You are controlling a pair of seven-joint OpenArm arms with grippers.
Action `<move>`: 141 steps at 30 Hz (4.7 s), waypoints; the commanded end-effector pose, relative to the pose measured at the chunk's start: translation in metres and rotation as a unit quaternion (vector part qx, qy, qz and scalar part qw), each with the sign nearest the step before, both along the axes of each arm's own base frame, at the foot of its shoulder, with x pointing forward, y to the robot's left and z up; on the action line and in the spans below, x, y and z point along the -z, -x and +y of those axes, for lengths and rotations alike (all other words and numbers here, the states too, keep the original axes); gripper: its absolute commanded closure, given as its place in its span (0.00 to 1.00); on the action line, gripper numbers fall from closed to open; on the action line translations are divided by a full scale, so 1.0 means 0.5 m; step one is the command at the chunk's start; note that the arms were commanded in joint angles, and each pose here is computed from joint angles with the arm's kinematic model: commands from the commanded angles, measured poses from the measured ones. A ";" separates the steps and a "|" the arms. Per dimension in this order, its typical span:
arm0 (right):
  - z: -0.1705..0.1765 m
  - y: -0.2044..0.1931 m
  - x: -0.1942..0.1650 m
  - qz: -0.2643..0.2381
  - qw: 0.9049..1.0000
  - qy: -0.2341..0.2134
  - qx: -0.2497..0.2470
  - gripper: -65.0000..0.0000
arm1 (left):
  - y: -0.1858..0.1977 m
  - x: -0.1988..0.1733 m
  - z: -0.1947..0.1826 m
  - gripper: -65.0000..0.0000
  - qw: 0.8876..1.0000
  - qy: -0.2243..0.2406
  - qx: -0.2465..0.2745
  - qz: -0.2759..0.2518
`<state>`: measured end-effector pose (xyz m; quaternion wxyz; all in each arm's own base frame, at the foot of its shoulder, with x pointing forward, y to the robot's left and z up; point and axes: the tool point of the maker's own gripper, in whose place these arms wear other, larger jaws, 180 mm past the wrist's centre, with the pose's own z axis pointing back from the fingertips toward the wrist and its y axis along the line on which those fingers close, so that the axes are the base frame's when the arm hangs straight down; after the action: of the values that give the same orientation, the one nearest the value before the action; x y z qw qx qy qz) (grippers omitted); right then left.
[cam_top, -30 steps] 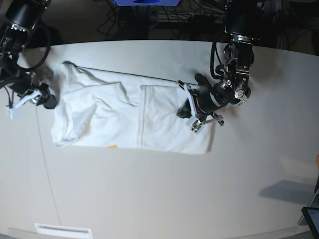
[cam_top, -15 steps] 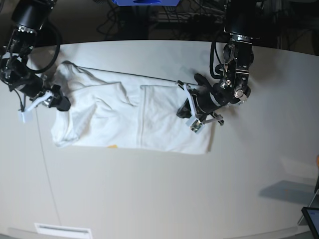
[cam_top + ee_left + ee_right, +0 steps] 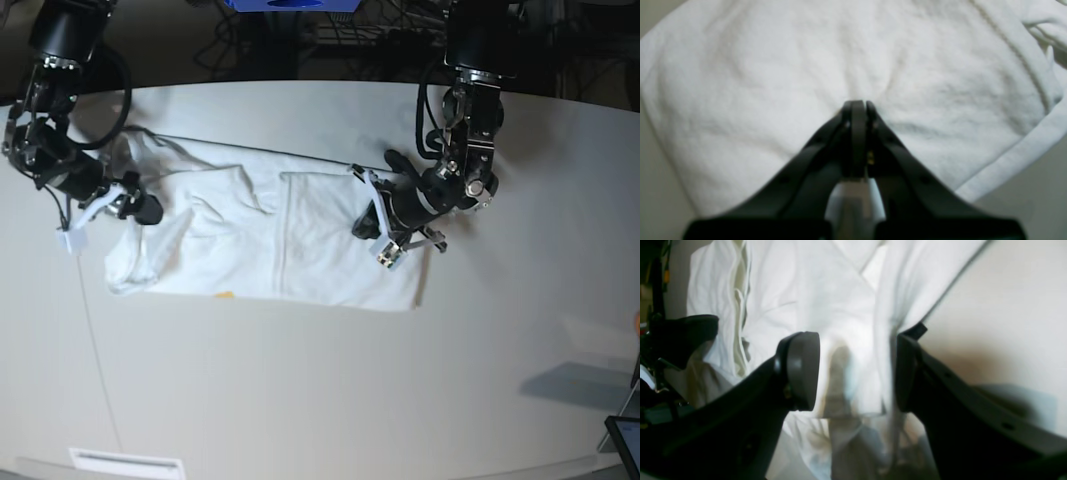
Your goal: Fold the T-shirt properly
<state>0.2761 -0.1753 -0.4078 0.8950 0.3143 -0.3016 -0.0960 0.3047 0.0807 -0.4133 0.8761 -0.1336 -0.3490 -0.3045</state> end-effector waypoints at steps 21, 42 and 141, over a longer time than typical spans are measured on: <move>-0.002 0.004 0.004 0.006 1.000 0.011 -0.005 0.50 | -0.045 -0.161 0.205 1.00 0.984 -0.131 -0.093 -0.072; 0.076 0.020 0.018 0.024 0.998 -0.004 -0.059 0.50 | 0.023 -0.166 0.418 1.00 0.960 -0.208 -0.181 -0.047; 0.275 -0.044 -0.193 0.002 0.999 -0.019 -0.034 0.99 | -0.018 -0.058 -0.089 1.00 0.982 -0.123 0.140 -0.011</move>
<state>0.2893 -0.0392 -0.3257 0.9016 0.3326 -0.2656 -0.0774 0.3006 0.0380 -0.4008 0.8396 -0.0737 -0.2685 -0.4665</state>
